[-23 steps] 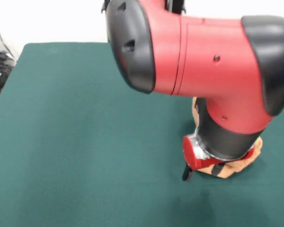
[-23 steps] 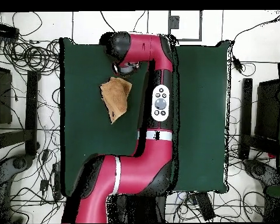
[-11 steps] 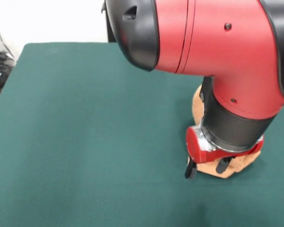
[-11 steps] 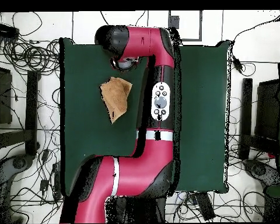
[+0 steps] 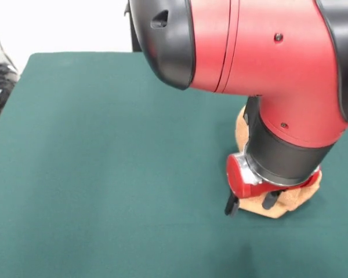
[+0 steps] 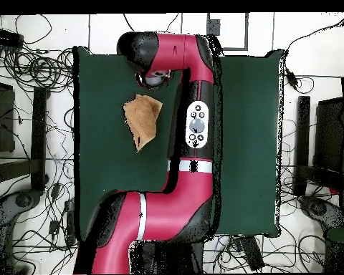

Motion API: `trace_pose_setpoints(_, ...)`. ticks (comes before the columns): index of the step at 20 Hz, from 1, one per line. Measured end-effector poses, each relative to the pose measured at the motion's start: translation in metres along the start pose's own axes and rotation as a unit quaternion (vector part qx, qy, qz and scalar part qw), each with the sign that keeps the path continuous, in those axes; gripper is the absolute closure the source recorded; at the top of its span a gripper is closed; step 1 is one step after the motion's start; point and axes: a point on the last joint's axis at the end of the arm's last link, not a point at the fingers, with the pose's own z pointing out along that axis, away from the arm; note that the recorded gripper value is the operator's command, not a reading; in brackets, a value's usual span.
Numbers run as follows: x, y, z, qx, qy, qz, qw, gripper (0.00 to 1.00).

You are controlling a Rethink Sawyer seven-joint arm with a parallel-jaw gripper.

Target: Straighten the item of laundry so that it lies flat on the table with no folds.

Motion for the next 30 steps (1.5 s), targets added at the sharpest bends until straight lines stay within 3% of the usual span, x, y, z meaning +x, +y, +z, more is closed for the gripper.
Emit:
trace_pose_setpoints(11, 0.019, -0.002, 0.008, 0.006, 0.070, 0.000, 0.9976, 0.00)
trace_pose_setpoints(19, 0.020, -0.005, 0.013, 0.008, 0.073, 0.002, 0.9973, 0.00)
trace_pose_setpoints(30, 0.015, -0.006, 0.030, -0.033, 0.051, 0.009, 0.9981, 0.00)
